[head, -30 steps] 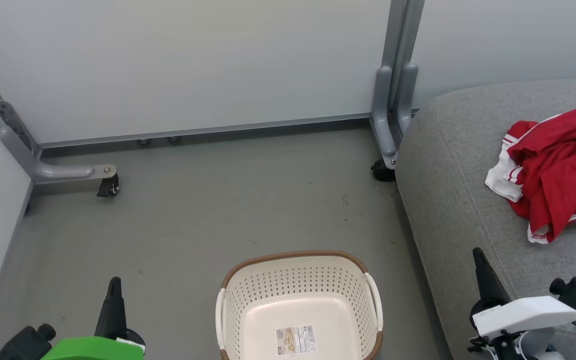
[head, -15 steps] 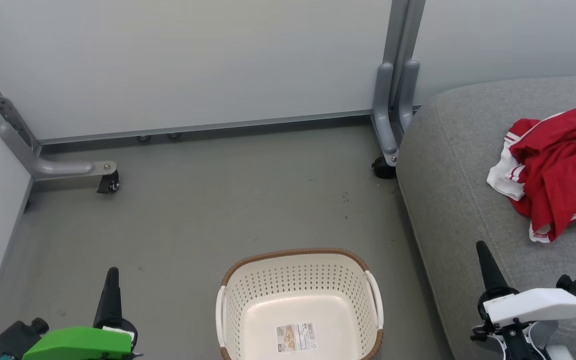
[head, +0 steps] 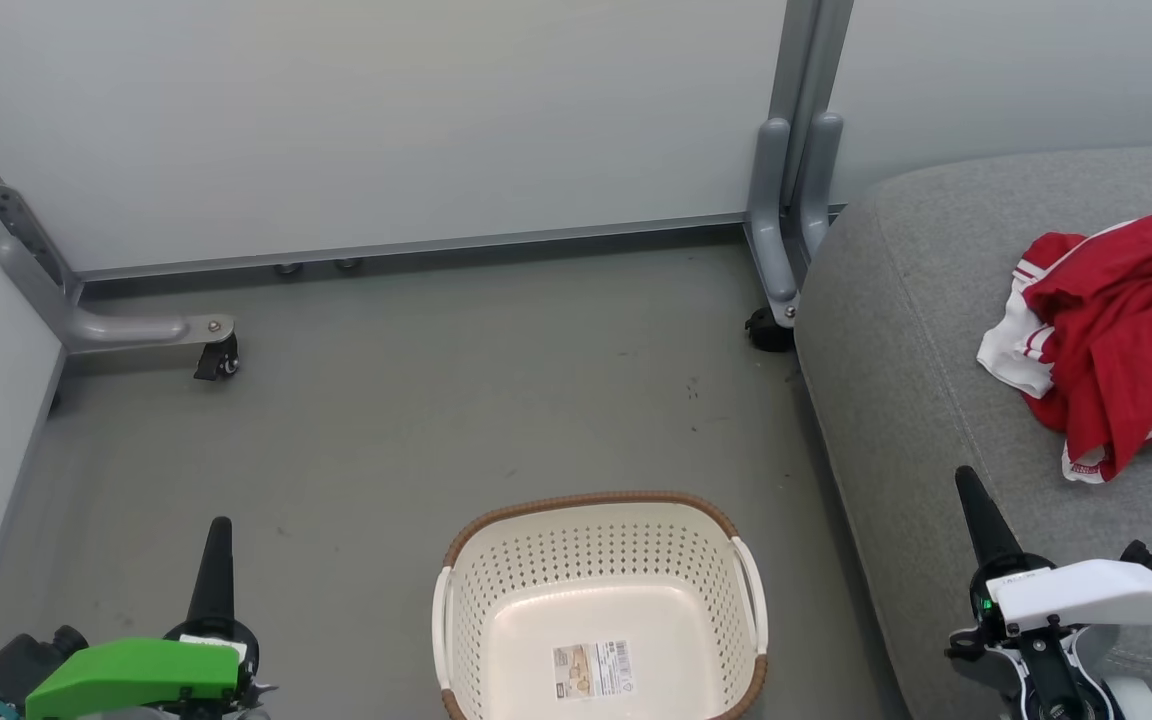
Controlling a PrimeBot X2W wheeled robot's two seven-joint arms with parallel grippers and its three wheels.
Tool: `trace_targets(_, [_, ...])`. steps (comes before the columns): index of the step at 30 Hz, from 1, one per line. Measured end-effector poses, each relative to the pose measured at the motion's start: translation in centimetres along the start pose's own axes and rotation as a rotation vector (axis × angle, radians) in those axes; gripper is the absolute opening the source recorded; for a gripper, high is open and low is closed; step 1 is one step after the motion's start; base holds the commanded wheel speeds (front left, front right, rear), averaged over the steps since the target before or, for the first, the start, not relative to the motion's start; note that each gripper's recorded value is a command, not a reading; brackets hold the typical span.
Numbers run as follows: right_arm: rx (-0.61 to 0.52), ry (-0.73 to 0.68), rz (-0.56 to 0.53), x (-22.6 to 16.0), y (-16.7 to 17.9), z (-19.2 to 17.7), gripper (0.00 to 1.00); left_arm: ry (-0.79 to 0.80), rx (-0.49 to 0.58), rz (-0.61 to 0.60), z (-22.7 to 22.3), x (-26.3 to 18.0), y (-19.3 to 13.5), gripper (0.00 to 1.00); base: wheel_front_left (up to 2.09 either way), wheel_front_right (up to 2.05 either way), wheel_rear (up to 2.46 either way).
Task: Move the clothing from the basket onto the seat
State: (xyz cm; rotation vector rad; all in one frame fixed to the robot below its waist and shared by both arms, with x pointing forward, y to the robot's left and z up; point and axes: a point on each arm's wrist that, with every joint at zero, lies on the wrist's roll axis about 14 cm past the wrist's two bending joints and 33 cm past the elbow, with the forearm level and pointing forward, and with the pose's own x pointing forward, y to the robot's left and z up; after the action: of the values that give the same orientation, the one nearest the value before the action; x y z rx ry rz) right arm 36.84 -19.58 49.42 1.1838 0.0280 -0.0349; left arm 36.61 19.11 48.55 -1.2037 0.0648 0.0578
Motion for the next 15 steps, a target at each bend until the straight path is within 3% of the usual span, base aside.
trace_targets(15, [0.135,0.000,0.008,0.68,0.29,0.34,0.00,0.000,-0.130,-0.019,0.43,0.71,-0.49,0.00,0.00,0.00,0.00])
